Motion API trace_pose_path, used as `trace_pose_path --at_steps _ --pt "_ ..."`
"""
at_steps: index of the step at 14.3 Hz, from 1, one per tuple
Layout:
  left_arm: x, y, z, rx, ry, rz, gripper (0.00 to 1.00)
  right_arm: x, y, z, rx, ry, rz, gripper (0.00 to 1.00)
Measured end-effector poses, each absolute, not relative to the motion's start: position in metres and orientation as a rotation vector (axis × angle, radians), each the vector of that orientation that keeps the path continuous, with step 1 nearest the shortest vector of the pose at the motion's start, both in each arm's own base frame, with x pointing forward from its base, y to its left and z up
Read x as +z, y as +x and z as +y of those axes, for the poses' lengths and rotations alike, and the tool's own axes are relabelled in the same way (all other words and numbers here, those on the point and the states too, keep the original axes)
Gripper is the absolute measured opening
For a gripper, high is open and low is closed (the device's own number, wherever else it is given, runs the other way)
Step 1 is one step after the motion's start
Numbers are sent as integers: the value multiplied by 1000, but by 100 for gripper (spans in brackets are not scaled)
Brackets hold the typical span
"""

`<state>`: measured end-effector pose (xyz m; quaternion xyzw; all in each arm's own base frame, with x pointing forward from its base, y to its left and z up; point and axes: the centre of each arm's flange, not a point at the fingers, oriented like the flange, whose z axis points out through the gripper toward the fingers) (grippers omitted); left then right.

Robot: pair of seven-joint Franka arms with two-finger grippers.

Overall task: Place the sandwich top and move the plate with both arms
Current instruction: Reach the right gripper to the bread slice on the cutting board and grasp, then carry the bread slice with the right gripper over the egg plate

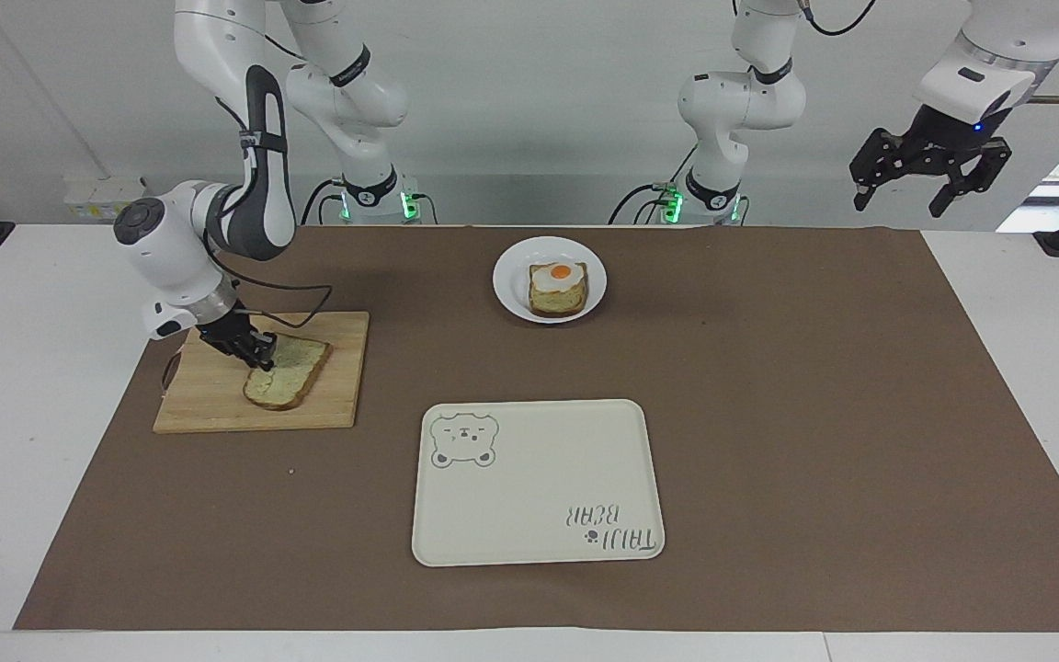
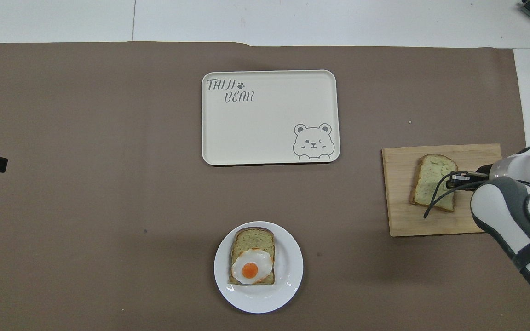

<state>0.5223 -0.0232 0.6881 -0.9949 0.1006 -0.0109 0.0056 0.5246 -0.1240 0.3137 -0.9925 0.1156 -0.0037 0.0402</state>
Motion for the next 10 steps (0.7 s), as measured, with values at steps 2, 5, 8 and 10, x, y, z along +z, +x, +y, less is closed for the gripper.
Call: trace_pose_path --at_steps 2,5,8,10 --pt "688 522 -23 -34 -3114 315 100 314 525 -124 -12 -3041 355 12" --pt "688 522 -23 -34 -3114 315 100 320 528 -124 5 -3037 351 9" --pt "688 522 -23 -34 -3114 315 100 339 537 -125 44 -3029 338 7" --pt "688 522 -23 -34 -3114 315 100 353 544 -123 64 -3025 313 7"
